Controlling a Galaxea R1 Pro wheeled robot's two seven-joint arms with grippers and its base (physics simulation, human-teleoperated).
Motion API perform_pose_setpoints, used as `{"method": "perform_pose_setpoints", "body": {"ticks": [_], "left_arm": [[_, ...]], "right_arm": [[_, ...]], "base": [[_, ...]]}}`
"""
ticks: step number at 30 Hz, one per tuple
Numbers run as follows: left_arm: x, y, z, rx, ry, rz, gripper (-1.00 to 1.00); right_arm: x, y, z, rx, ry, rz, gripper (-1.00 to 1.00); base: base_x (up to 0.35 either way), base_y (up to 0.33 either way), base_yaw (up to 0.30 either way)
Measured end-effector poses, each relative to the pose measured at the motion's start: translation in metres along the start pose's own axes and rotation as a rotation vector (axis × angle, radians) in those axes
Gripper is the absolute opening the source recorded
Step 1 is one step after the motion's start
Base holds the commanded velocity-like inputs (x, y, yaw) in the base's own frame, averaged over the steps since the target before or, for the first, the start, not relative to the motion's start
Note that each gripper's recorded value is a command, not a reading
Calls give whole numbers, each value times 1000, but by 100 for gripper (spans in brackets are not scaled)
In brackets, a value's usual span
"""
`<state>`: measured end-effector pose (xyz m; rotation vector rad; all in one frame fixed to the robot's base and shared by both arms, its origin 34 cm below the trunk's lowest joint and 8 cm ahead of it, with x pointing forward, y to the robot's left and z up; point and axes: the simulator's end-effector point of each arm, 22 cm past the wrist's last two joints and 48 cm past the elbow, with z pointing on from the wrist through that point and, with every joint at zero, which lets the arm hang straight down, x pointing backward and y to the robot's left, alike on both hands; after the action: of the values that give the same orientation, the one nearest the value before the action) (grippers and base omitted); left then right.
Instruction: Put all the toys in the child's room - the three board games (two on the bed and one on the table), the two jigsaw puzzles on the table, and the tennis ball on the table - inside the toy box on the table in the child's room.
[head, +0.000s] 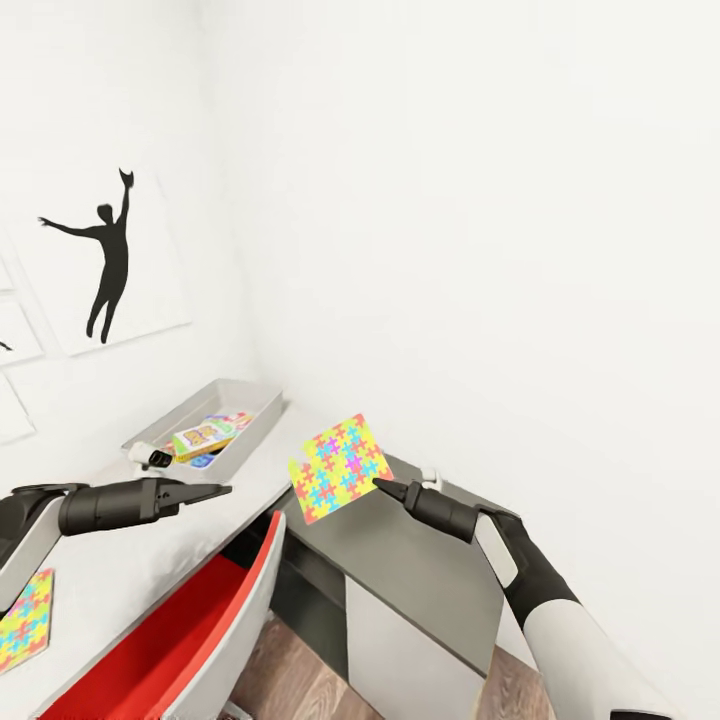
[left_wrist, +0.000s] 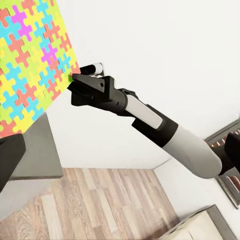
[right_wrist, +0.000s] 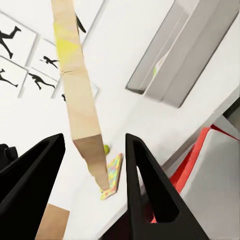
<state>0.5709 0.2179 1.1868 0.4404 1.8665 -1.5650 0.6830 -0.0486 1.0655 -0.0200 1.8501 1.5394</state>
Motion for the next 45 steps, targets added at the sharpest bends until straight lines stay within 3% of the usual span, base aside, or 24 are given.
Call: {"method": "perform_pose_setpoints", "body": {"ticks": [24, 34, 45], "left_arm": [[-7, -12, -5, 0, -16, 29, 100], [-7, -11, -5, 0, -16, 29, 100], [-7, -12, -5, 0, -17, 30, 100]], "right_arm": [[-6, 12, -3, -6, -5, -24, -100], [-6, 11, -2, -1, -3, -26, -100], [-5, 13, 0, -4, -1, -31, -100]], "base": [[133, 262, 171], [54, 29, 14], [1, -34, 250]]}}
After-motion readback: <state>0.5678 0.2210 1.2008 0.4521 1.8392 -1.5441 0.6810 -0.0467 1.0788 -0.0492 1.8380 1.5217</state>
